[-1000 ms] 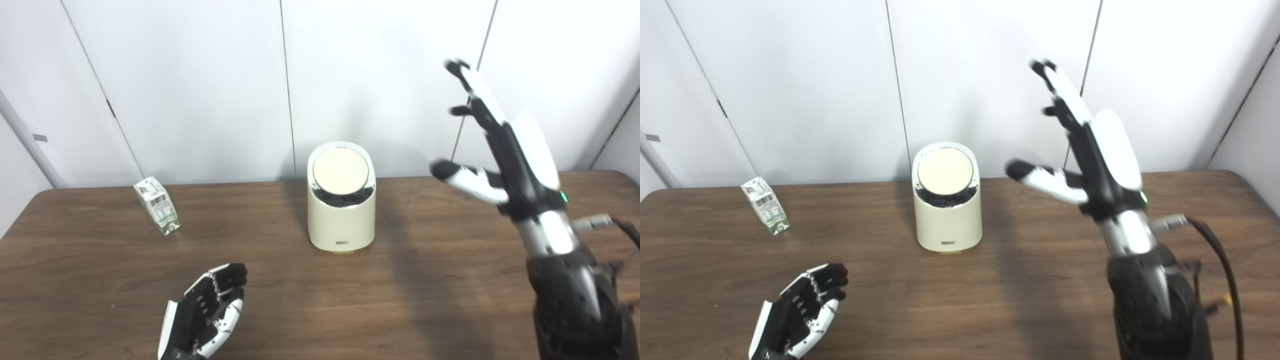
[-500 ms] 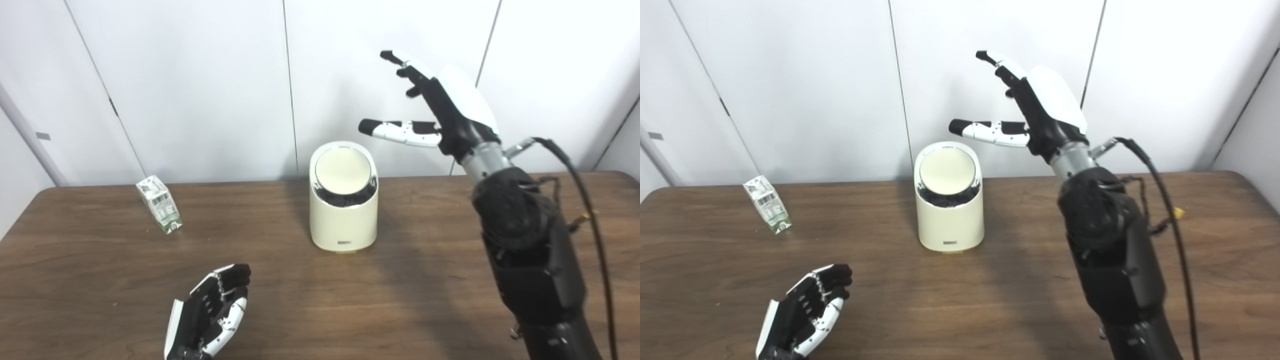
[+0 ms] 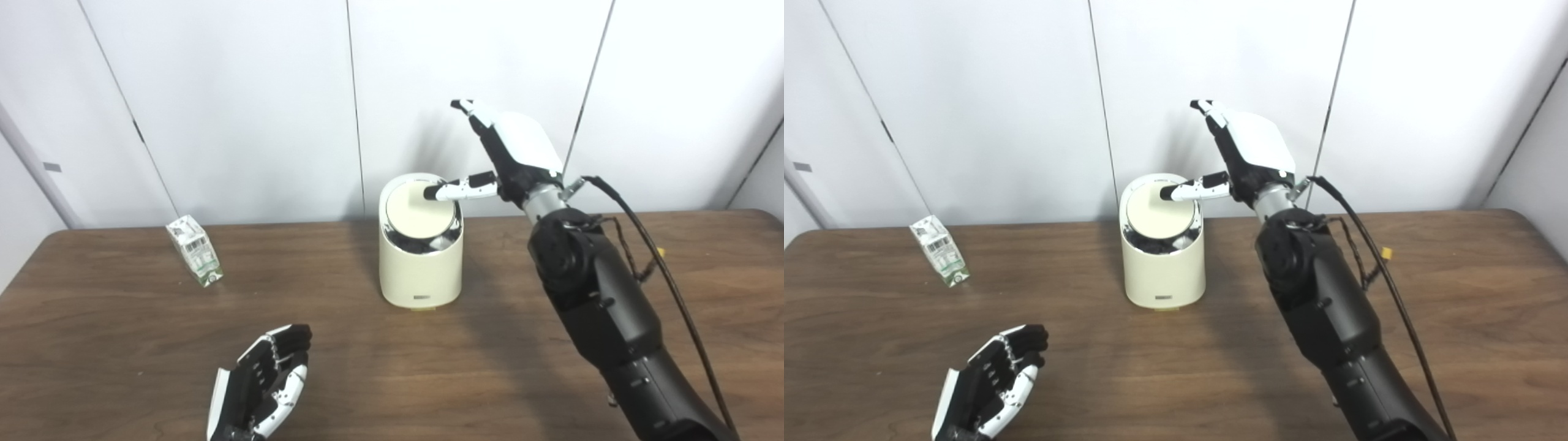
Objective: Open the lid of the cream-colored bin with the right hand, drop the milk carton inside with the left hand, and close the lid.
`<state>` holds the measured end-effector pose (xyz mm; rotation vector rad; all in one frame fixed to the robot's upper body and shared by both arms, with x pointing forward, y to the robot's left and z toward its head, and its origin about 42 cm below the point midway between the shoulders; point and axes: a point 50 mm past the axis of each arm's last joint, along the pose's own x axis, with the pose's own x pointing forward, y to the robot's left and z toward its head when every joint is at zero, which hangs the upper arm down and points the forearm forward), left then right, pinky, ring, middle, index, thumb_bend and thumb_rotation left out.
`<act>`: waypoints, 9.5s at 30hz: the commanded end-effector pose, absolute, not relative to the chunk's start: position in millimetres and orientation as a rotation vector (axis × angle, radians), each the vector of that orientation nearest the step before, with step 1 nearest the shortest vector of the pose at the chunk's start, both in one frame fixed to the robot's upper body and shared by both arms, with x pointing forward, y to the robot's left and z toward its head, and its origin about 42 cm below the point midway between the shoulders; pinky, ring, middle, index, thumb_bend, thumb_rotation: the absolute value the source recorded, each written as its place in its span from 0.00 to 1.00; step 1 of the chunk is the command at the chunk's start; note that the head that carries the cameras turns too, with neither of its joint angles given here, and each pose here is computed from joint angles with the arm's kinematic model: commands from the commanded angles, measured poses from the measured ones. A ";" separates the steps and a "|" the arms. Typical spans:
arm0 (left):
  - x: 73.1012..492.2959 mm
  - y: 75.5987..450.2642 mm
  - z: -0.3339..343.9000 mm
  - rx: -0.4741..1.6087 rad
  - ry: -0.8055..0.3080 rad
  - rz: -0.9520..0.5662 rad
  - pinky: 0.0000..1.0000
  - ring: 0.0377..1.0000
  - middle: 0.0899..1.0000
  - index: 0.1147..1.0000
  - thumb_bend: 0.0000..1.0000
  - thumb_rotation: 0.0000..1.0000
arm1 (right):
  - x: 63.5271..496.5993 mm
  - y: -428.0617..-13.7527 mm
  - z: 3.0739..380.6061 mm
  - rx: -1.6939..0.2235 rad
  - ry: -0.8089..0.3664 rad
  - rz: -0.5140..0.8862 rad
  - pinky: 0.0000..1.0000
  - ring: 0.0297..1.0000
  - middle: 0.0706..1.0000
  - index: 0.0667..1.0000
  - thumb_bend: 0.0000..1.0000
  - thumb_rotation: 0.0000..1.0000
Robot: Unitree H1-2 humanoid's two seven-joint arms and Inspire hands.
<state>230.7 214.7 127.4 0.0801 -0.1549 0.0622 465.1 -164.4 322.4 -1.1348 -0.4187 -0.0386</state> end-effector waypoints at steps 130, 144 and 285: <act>234.0 213.5 141.4 0.080 -0.240 0.056 0.67 0.71 0.68 0.66 0.23 0.18 | 283.9 -227.3 208.5 -0.586 -0.489 -0.222 0.66 0.76 0.77 0.76 0.23 0.56; 234.0 221.2 141.3 0.076 -0.237 0.058 0.68 0.72 0.69 0.67 0.23 0.16 | 235.8 -246.4 152.7 -0.496 -0.423 -0.238 0.55 0.67 0.68 0.66 0.25 0.19; 440.5 356.9 221.4 0.667 0.158 0.340 0.76 0.94 0.98 0.96 1.00 0.26 | 246.4 -328.7 114.3 -0.449 -0.278 -0.187 0.57 0.67 0.67 0.63 0.27 0.41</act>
